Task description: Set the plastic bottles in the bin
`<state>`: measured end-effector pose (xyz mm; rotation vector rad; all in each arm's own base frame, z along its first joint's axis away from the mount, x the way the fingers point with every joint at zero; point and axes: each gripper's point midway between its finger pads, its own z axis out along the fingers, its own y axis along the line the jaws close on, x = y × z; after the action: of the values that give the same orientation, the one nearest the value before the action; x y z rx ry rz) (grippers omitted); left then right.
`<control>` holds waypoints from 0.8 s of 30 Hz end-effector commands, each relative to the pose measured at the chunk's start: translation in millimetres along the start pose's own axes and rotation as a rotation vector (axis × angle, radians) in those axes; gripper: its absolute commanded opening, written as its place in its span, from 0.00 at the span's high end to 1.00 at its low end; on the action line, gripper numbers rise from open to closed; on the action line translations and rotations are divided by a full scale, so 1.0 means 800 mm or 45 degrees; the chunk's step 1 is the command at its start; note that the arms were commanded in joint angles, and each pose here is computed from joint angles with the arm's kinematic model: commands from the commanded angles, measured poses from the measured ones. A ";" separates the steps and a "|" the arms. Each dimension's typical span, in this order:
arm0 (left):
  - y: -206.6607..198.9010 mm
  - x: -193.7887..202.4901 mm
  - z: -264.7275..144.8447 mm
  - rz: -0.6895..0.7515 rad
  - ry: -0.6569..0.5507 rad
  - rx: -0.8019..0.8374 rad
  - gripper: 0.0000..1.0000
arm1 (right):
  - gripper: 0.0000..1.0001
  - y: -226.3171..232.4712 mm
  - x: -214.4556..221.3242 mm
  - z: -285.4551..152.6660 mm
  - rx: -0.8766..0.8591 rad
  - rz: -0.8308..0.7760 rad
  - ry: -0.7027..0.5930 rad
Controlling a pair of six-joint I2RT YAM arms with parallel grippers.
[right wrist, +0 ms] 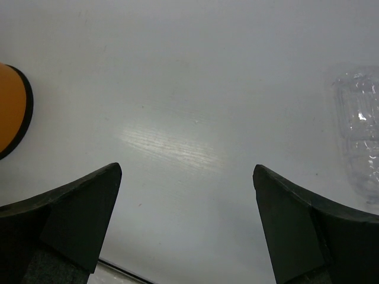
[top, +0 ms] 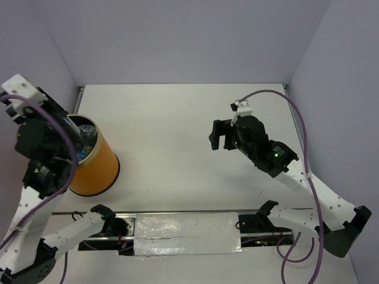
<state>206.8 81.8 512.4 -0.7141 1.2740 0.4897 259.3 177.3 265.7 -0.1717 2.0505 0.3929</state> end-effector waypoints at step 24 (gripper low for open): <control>0.039 0.237 0.082 0.423 0.501 -0.261 0.01 | 0.00 -0.105 0.037 0.040 0.417 0.028 0.078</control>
<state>259.3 146.9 343.6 -0.7790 1.6833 0.9065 285.6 145.3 216.1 -0.0617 2.1394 0.2013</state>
